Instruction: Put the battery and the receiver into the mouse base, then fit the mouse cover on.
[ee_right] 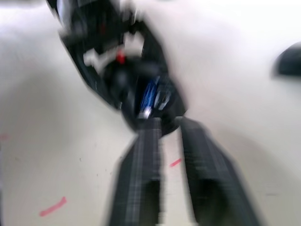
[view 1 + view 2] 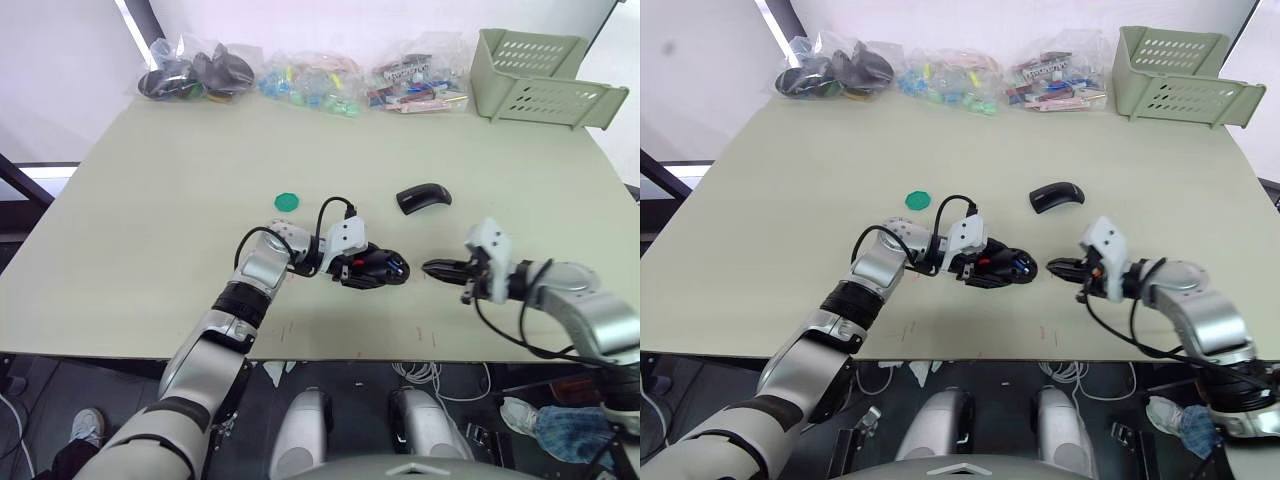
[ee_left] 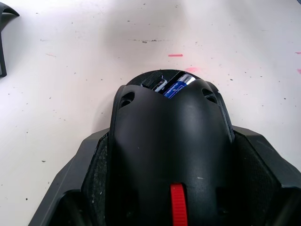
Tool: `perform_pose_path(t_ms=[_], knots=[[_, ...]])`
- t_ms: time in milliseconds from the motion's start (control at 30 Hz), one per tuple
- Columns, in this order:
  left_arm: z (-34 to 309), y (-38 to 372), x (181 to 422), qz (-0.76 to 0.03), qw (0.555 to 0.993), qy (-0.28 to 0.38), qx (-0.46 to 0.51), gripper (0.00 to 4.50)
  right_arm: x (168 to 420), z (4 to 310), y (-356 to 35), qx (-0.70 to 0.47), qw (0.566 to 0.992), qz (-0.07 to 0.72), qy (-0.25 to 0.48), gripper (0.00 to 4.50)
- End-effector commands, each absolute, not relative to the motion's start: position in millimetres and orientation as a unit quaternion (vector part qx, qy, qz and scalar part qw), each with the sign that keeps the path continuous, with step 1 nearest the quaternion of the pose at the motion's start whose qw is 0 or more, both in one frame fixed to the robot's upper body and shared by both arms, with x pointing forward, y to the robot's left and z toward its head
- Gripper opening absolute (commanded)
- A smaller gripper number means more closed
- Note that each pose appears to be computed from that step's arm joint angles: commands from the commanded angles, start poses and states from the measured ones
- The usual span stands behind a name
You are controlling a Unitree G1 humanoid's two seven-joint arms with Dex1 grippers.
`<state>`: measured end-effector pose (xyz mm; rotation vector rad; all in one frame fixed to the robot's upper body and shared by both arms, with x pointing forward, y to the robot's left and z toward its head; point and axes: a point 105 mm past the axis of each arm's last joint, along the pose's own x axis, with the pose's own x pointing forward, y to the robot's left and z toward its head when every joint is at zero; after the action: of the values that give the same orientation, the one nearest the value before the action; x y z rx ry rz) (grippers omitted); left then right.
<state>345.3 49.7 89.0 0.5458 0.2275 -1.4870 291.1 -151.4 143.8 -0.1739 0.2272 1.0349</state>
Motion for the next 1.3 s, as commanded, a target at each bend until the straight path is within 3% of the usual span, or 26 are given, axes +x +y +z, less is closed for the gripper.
perform_pose_path(t_ms=[33,100,133,167,200,267,300,500,767,967,1300], knots=[[95.0,48.2,347.8,-0.666,0.696,0.092,0.253,2.97,277.5,154.0,-160.0,-0.1,0.849,0.509,0.105,2.45],[95.5,48.2,348.2,-0.666,0.697,0.092,0.251,2.97,272.8,154.9,-165.6,-0.104,0.848,0.508,0.111,3.22],[95.6,48.1,348.6,-0.666,0.697,0.092,0.25,2.97,272.0,154.9,-167.4,-0.104,0.849,0.506,0.113,3.83],[96.2,48.1,349.3,-0.665,0.698,0.091,0.249,2.97,270.0,153.8,-170.7,-0.112,0.848,0.505,0.118,4.11],[97.0,48.3,349.4,-0.666,0.698,0.092,0.245,3.47,267.6,153.5,-174.0,-0.114,0.848,0.503,0.122,4.46],[103.6,49.0,351.4,-0.663,0.706,0.082,0.236,4.38,263.4,151.8,-180.9,-0.122,0.85,0.496,0.128,4.5],[107.8,49.8,351.7,-0.663,0.708,0.076,0.23,4.49,262.5,151.6,-182.5,-0.122,0.851,0.494,0.129,4.5],[128.9,64.9,342.6,-0.669,0.711,0.059,0.209,4.49,263.7,151.3,-185.6,-0.117,0.857,0.485,0.128,4.5],[146.1,116.5,314.1,-0.622,0.762,0.071,0.166,4.49,289.7,157.7,-191.9,-0.121,0.871,0.461,0.119,4.5],[142.6,147.0,293.1,-0.54,0.83,0.094,0.101,4.49,347.2,176.6,-184.3,-0.194,0.851,0.473,0.122,4.5],[141.5,158.6,268.0,-0.504,0.863,0.036,0.026,4.49,426.0,179.3,-167.6,-0.26,0.838,0.449,0.17,4.5]])
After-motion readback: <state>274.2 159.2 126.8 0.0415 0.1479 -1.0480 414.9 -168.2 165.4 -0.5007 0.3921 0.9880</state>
